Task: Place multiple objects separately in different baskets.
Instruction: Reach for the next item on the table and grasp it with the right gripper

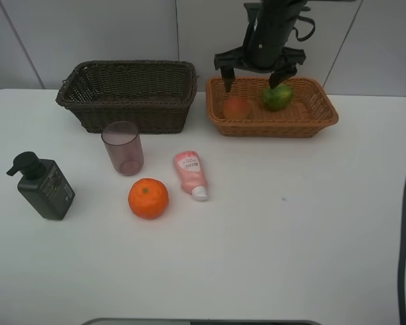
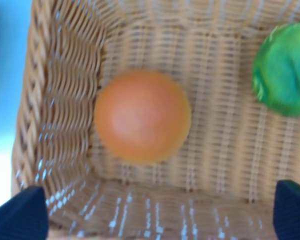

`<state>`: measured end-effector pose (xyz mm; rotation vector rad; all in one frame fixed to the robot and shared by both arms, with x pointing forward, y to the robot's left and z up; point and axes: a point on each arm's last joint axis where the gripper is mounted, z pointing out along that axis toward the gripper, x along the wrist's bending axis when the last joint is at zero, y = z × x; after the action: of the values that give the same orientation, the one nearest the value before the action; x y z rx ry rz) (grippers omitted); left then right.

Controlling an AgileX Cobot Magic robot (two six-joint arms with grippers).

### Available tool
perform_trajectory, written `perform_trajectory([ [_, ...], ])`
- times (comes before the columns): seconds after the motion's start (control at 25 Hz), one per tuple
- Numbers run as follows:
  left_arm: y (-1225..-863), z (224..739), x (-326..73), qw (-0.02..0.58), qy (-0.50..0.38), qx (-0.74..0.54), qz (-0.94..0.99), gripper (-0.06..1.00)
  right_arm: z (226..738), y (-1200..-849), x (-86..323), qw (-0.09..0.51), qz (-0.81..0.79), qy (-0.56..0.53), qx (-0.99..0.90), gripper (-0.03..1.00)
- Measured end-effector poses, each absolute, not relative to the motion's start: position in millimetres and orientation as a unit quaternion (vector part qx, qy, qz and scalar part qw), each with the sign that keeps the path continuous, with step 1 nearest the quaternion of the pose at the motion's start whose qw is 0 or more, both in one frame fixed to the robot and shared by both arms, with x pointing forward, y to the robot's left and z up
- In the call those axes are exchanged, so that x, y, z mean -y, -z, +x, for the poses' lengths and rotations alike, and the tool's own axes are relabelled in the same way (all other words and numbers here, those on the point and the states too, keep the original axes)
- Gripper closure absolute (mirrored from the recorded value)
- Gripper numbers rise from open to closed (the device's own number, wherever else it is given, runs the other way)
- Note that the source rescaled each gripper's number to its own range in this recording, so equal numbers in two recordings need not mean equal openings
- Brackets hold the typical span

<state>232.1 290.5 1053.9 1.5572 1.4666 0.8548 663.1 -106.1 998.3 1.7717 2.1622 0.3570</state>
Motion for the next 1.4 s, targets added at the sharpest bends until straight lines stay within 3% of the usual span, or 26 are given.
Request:
perform_trajectory([
  [0.52, -1054, 232, -291, 0.407, -0.339, -0.582, 0.618, -0.06, 624, -1005, 75, 0.139, 0.572, -0.071, -0.805, -0.03],
  [1.2, -1054, 232, -291, 0.407, -0.339, -0.582, 0.618, -0.06, 531, -996, 121, 0.102, 0.564, -0.090, -0.815, -0.03],
  [1.4, -1054, 232, -291, 0.407, -0.339, -0.582, 0.618, -0.06, 516, -995, 114, 0.087, 0.522, -0.070, -0.845, -0.03],
])
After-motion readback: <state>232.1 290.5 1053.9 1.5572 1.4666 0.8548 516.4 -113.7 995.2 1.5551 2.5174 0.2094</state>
